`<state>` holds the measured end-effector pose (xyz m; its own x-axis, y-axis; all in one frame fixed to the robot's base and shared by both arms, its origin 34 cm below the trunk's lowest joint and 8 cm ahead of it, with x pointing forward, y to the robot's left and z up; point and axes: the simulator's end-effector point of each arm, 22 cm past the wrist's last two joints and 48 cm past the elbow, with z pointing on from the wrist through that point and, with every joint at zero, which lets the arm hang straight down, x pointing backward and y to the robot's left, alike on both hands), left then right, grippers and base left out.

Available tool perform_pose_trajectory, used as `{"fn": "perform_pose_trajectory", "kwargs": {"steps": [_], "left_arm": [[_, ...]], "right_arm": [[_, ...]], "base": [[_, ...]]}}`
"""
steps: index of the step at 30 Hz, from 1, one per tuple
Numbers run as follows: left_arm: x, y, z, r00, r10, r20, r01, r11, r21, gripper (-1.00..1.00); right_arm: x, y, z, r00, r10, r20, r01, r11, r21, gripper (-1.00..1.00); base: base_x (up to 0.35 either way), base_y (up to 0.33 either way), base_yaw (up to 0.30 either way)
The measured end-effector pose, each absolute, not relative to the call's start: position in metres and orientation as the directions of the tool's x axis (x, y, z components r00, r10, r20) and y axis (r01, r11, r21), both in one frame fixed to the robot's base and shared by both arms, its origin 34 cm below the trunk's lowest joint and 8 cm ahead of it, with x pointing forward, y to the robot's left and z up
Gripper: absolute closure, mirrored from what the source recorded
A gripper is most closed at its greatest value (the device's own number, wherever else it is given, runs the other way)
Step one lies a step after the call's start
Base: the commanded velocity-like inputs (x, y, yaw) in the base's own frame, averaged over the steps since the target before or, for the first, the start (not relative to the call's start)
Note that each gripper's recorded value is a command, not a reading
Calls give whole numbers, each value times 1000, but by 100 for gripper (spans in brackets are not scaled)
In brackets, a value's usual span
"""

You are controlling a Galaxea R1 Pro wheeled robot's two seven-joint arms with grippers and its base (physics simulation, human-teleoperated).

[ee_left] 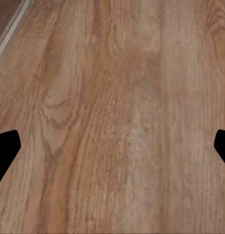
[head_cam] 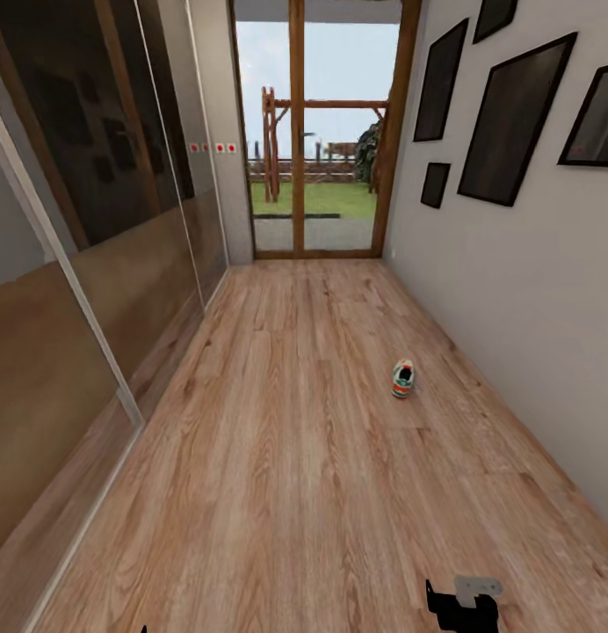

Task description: Pick up the two gym shoes and the two sandals from the corridor floor and place them onto the hallstand (shoe rack) in the corridor, making sure they are on the rack and not on the floor. Arrange them so the two gym shoes are next to each other and the two sandals are next to each other.

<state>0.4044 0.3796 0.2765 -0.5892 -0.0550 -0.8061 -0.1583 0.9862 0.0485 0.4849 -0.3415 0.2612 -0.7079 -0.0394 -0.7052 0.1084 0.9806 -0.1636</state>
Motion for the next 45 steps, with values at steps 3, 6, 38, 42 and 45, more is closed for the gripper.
{"fn": "perform_pose_trajectory", "kwargs": {"steps": [3, 6, 38, 42, 45], "left_arm": [[404, 380, 277, -589, -55, -806, -158, 986, 48, -100], [404, 380, 277, -589, -55, -806, -158, 986, 49, -100], [405, 379, 277, -587, -54, -808, -157, 986, 48, -100], [405, 379, 277, -587, -54, -808, -157, 986, 48, -100], [405, 379, 277, -586, -53, -808, -156, 986, 49, -100]], "right_arm": [[485, -341, 261, -708, -39, -705, 108, 981, -164, -100], [485, -341, 261, -708, -39, -705, 108, 981, -164, -100], [485, -341, 261, -708, -39, -705, 108, 981, -164, -100], [485, -341, 261, -708, -39, -705, 108, 981, -164, -100], [485, -341, 261, -708, -39, -705, 108, 981, -164, -100]], "base": [[339, 0, 0], [339, 0, 0], [339, 0, -57], [339, 0, 0], [339, 0, -10]]}}
